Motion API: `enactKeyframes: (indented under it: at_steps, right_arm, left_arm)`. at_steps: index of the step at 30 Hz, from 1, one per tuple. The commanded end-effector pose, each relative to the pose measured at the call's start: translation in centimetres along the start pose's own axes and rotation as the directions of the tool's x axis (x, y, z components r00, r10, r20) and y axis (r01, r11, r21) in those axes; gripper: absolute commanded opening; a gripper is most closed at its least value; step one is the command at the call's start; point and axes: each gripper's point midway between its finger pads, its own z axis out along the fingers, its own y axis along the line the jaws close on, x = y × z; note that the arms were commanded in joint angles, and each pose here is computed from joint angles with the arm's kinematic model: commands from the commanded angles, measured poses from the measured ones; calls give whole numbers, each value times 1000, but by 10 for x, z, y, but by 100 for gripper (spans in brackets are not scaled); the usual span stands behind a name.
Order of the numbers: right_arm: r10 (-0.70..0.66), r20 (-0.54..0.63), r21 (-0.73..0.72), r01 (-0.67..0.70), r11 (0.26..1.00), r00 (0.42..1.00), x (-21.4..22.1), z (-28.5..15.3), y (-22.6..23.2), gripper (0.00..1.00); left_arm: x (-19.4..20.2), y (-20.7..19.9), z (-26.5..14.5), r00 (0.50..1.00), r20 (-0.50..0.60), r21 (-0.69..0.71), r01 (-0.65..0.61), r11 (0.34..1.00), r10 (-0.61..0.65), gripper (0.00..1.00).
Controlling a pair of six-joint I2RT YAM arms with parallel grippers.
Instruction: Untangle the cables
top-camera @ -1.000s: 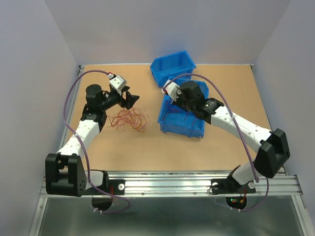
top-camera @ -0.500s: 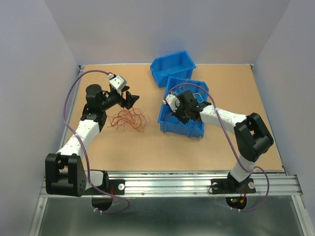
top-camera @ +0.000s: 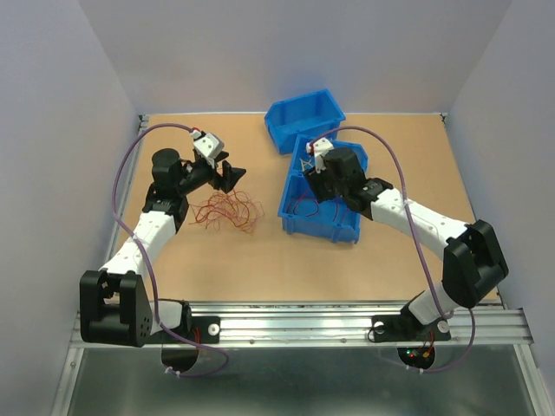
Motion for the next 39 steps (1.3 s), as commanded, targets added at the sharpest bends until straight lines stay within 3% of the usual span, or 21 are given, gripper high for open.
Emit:
enactKeyframes:
  at_steps: [1, 6, 12, 19, 21, 23, 26, 34, 39]
  right_arm:
    - [230, 52, 356, -233, 905, 972, 14, -13, -55, 63]
    - [269, 70, 322, -277, 905, 961, 20, -22, -49, 66]
    - [308, 92, 174, -319, 932, 947, 15, -33, -24, 66]
    - [350, 113, 167, -365, 916, 930, 15, -42, -23, 62]
    - [377, 160, 228, -406, 885, 912, 13, -52, -36, 68]
    - [408, 216, 380, -461, 802, 887, 22, -65, -64, 83]
    - [441, 260, 473, -512, 717, 859, 36, -76, -86, 86]
    - [536, 309, 595, -599, 536, 786, 81, -82, -134, 77]
    - [560, 298, 592, -610, 526, 773, 88, -68, -146, 61]
  left_arm:
    - [-30, 3, 2, 996, 60, -1, -64, 998, 64, 80]
    - [-29, 2, 2, 996, 58, 0, -64, 998, 63, 80]
    - [-29, 3, 3, 996, 57, -1, -64, 998, 63, 80]
    - [-30, 2, 2, 996, 57, -1, -68, 998, 68, 80]
    - [-29, 2, 2, 996, 57, -1, -68, 998, 68, 80]
    - [-29, 2, 3, 996, 55, -1, -66, 998, 66, 80]
    - [-30, 2, 2, 996, 57, -1, -68, 998, 68, 80]
    - [-30, 1, 2, 996, 56, 0, -70, 998, 70, 80]
    - [-30, 2, 2, 996, 57, -2, -71, 997, 71, 80]
